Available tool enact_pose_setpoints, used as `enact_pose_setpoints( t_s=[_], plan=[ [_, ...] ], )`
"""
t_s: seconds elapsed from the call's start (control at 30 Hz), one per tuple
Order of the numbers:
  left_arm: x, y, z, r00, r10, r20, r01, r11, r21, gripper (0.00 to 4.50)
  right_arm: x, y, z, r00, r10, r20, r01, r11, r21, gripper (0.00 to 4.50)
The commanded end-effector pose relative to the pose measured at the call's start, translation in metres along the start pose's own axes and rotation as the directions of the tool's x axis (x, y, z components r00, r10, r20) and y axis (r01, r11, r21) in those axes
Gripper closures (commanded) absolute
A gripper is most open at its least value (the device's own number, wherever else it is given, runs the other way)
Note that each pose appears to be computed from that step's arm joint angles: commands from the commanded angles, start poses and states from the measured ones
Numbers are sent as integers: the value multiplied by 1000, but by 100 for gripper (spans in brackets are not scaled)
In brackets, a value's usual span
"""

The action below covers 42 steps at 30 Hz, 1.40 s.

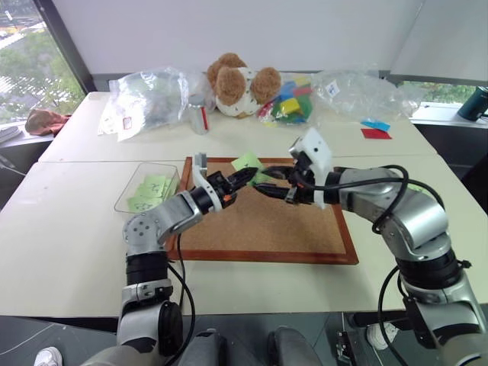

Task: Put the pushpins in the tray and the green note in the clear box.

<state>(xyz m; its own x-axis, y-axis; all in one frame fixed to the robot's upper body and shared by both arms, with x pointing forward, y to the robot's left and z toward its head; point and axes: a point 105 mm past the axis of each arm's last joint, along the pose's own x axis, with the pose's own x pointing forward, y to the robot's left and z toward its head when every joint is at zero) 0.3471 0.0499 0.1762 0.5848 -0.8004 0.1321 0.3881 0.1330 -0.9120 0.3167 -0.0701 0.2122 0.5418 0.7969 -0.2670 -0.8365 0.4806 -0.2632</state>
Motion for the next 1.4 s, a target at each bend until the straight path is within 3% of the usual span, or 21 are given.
enact_pose_setpoints(
  t_s=[0.03, 0.43, 0.53, 0.7, 0.73, 1.17, 1.27, 1.4],
  plan=[
    [0, -10, 1, 999, -44, 1, 44, 999, 9, 450, 2, 3, 8, 999, -2, 35, 3, 1000, -31, 119],
    [1, -12, 1, 999, -44, 2, 44, 999, 14, 450, 10, 1, 4, 999, -10, 49, 10, 1000, -2, 119],
    [0, -12, 1, 999, -42, 4, 41, 999, 15, 450, 11, 2, 4, 999, -5, 49, 5, 1000, 1, 189],
    [-1, -11, 2, 999, -39, 10, 39, 999, 12, 450, 11, 3, 3, 999, -3, 45, 3, 1000, 4, 423],
    [-1, -11, 2, 999, -38, 11, 38, 999, 11, 450, 11, 3, 3, 999, -2, 45, 2, 1000, 4, 449],
    [-3, -9, 5, 999, -28, 24, 28, 1000, 5, 450, 6, 8, 11, 998, 12, 61, -12, 1000, 4, 449],
    [-3, -9, 6, 999, -28, 26, 28, 1000, 3, 450, 7, 9, 8, 998, 8, 55, -9, 1000, 12, 366],
    [-4, -9, 5, 999, -28, 24, 28, 1000, 3, 450, 10, 6, 4, 999, -12, 45, 11, 1000, 16, 174]
  ],
)
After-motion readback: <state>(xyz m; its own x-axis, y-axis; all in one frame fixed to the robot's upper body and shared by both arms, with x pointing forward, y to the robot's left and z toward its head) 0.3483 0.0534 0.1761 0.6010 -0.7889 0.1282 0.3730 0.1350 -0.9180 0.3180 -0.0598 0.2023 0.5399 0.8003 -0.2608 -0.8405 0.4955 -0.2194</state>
